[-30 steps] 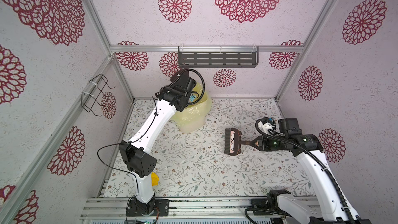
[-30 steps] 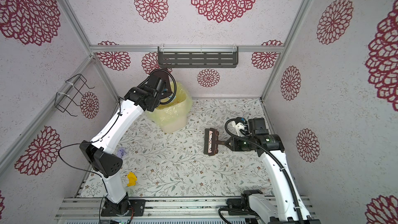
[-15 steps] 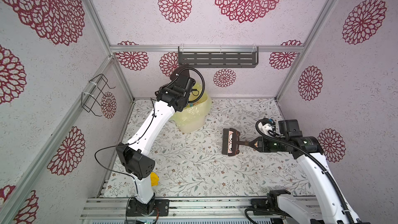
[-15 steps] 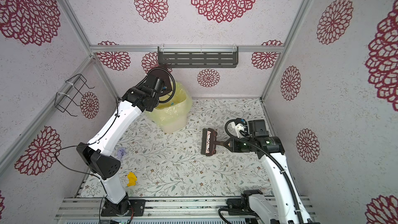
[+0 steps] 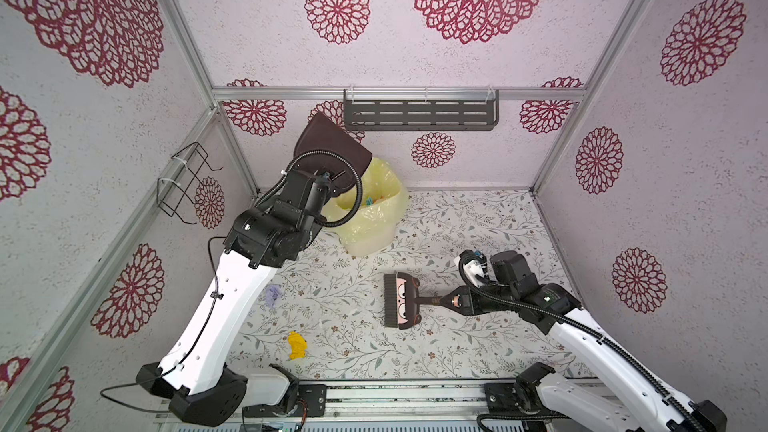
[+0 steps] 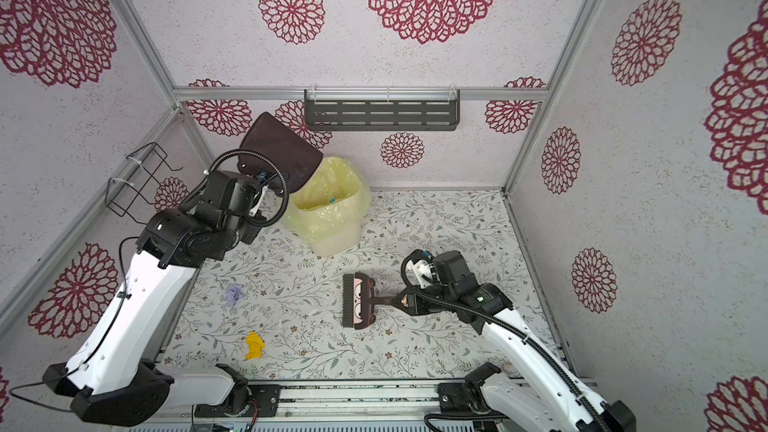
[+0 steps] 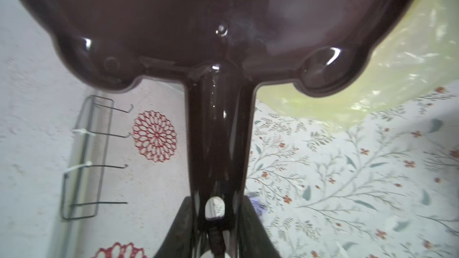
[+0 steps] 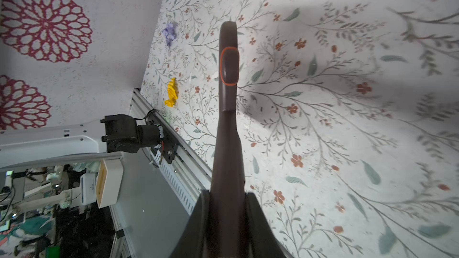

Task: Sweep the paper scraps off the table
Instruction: 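Lower the dustpan beside the yellow scrap with left while right brings brush over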

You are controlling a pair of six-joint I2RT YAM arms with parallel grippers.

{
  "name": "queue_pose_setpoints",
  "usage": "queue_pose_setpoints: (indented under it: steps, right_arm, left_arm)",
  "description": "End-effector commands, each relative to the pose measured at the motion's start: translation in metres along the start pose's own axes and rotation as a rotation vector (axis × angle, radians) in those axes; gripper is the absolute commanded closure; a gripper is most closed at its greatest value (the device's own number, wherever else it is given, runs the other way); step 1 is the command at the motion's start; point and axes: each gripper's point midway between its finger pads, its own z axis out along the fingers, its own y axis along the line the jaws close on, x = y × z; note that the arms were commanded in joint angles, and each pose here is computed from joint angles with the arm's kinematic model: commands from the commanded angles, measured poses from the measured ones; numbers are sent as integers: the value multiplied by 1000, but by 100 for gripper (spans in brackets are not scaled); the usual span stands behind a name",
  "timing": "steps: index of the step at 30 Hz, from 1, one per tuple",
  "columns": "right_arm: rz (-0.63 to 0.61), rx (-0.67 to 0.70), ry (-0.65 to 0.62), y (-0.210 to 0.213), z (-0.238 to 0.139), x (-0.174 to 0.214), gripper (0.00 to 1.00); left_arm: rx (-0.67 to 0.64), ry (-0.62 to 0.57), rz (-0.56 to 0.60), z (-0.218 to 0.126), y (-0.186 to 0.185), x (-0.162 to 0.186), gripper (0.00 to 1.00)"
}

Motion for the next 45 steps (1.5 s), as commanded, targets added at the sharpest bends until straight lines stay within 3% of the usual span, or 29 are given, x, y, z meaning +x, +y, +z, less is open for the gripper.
queue_pose_setpoints:
  steps: [1,11,19,39,45]
  right_arm:
    - [-52,-243,-115,68,6,-27,100]
    - [-144,-466,12,147,73,-8,100]
    - [-125,-556,84,177,120,-14,100]
    - [-111,-446,354,168,216,0,100]
    - [-84,-305,383,136,232,6,100]
  left_arm:
    - [159,19,-145,2,-35,17,100]
    - [294,66,-242,-18,-55,57,100]
    - [330,67,-322,-29,-58,70,100]
    - [326,103,-308,-21,-69,66,100]
    - [359,78,-319,-20,-77,62,100]
